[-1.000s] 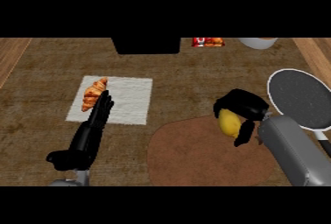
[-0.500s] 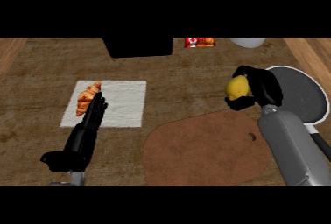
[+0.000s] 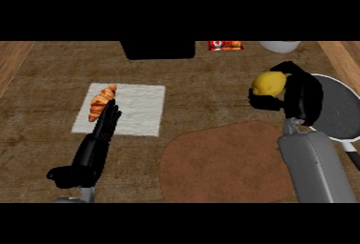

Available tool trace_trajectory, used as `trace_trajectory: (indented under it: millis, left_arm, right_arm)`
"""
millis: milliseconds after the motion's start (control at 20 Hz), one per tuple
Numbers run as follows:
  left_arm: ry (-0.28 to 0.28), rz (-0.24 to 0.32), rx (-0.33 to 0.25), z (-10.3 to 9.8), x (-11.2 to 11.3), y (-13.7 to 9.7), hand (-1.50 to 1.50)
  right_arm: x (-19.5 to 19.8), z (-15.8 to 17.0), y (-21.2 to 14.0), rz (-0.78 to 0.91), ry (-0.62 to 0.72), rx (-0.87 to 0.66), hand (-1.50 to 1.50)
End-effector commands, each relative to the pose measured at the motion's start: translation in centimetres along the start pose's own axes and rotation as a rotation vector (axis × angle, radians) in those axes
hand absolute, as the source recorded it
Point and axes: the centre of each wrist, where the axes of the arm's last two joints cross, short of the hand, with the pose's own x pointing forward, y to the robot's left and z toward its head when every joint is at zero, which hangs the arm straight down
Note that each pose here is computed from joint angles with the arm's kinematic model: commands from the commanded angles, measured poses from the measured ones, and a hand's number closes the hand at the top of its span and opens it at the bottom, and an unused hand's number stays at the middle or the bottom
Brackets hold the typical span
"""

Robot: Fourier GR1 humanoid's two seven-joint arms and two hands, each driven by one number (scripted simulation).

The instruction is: Pick the lemon from the cutting board and place it in the pan

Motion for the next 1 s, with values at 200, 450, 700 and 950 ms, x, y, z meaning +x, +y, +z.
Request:
trace_trajectory:
  millis: [200, 450, 700, 950]
  left_arm:
    - [0.003, 0.003, -0.021, -0.4, -1.7, -0.5, 0.0]
    - [-0.014, -0.001, -0.024, -0.5, 0.9, 0.7, 0.0]
    - [-0.014, 0.004, -0.045, -0.6, 0.7, -0.4, 0.0]
    - [-0.016, 0.006, -0.043, -2.4, 0.5, 0.4, 0.0]
  right_arm:
    - [-6.4, -0.2, -3.9, -0.051, 0.154, -0.181, 1.5]
    - [-12.8, -3.0, -3.7, 0.076, 0.139, -0.308, 1.5]
    - [-17.1, -5.7, -4.4, 0.103, 0.168, -0.436, 1.5]
    - [-17.8, -9.0, -6.0, 0.02, 0.168, -0.512, 1.5]
